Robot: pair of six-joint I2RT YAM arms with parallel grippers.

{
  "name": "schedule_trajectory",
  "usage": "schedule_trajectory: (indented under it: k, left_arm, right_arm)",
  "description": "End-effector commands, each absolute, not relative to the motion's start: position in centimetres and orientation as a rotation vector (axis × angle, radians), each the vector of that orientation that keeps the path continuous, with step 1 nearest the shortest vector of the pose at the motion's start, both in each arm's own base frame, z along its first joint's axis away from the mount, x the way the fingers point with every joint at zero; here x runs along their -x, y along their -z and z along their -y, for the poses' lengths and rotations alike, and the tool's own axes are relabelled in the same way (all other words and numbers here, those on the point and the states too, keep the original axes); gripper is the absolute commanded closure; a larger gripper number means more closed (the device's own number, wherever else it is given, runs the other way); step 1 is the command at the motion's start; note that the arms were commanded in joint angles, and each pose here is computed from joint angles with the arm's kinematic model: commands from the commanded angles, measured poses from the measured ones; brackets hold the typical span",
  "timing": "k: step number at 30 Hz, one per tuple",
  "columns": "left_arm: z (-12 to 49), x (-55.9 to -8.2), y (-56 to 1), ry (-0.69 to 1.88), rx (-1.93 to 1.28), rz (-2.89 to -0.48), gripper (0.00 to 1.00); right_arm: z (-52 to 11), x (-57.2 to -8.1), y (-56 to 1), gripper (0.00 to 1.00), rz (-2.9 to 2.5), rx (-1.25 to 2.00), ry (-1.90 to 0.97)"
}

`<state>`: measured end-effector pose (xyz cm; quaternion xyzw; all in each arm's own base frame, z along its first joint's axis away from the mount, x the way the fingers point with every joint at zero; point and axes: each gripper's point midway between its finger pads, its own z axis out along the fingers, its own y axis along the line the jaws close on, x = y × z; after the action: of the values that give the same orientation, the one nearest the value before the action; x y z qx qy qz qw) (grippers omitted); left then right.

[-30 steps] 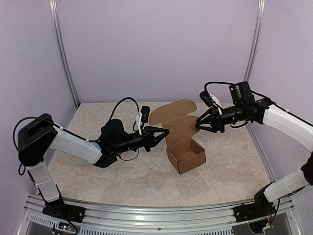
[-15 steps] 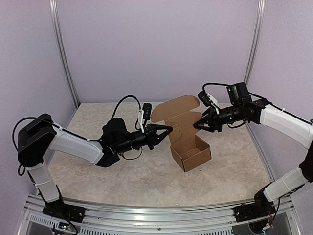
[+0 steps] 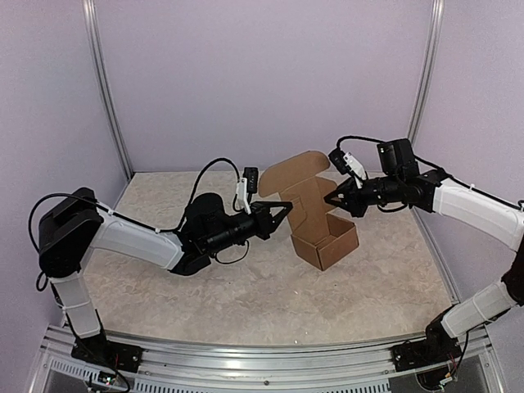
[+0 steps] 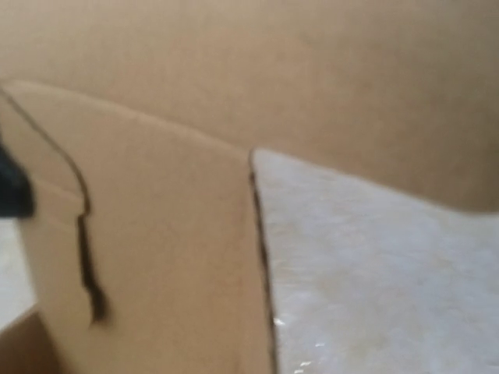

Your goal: Fold the paper box

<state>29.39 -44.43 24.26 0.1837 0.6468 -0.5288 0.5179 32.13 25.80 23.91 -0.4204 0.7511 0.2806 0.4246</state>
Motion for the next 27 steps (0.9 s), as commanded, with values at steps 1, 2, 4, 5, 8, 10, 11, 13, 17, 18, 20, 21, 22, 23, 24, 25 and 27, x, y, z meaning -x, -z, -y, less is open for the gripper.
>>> schedule_trajectory:
  k: [1,2,4,5,8,10,11,13,17,18,20,21,22,23,24,25,27]
  left_arm:
    - [45.0,-30.9,-24.3,1.267,-0.288,-1.579,1.0]
    - [45.3,-31.1,-24.6,1.272,-0.284,-1.575,1.0]
    - [45.8,-31.4,-25.0,1.267,-0.275,-1.571,1.0]
    - [45.9,-31.8,-24.7,1.247,-0.258,-1.583,1.0]
    - [45.7,-32.7,-24.3,1.203,-0.219,-1.611,1.0]
    - [45.4,-33.0,-24.0,1.198,-0.231,-1.617,1.0]
    - [45.1,-33.0,-23.9,1.205,-0.252,-1.618,1.0]
    - [44.1,-32.8,-23.7,1.233,-0.316,-1.625,1.0]
    - [42.2,-30.5,-25.1,1.359,-0.58,-1.559,1.0]
    - [42.0,-29.9,-25.1,1.365,-0.657,-1.545,1.0]
    - [41.5,-28.5,-25.4,1.374,-0.815,-1.524,1.0]
    - [41.3,-28.0,-25.2,1.399,-0.873,-1.536,1.0]
    - [40.8,-27.7,-25.6,1.421,-0.91,-1.528,1.0]
    - [40.7,-27.2,-25.7,1.446,-0.944,-1.518,1.0]
    - [40.4,-26.7,-26.0,1.473,-0.98,-1.502,1.0]
    - [40.2,-26.3,-26.2,1.489,-1.004,-1.491,1.0]
    - [40.0,-25.7,-26.8,1.513,-1.042,-1.465,1.0]
  right_arm:
    - [-25.9,-34.3,-23.1,0.95,-1.913,0.968,-0.502]
    - [-25.8,-34.7,-22.8,0.94,-1.925,0.958,-0.455]
    - [-25.8,-35.1,-22.5,0.93,-1.935,0.95,-0.409]
    - [-25.9,-35.3,-22.7,0.93,-1.934,0.944,-0.401]
    - [-26.6,-34.8,-23.7,0.93,-1.918,0.954,-0.416]
    - [-26.4,-34.8,-24.6,0.9,-1.925,0.955,-0.415]
    - [-25.9,-34.8,-25.1,0.88,-1.937,0.957,-0.418]
    - [-24.6,-34.2,-26.7,0.81,-1.931,0.988,-0.534]
    - [-21.4,-32.2,-28.7,0.62,-1.878,1.106,-0.713]
    - [-21.0,-31.8,-28.5,0.61,-1.875,1.144,-0.721]
    - [-20.4,-31.2,-28.2,0.59,-1.859,1.179,-0.75]
    - [-20.1,-31.4,-27.9,0.59,-1.861,1.169,-0.759]
    - [-19.9,-31.9,-27.4,0.58,-1.864,1.151,-0.772]
    - [-20.0,-32.2,-27.1,0.58,-1.86,1.14,-0.794]
    - [-20.2,-32.6,-26.5,0.58,-1.863,1.135,-0.827]
    - [-20.5,-32.6,-25.8,0.58,-1.86,1.144,-0.865]
    - [-21.2,-32.5,-24.8,0.57,-1.841,1.161,-0.96]
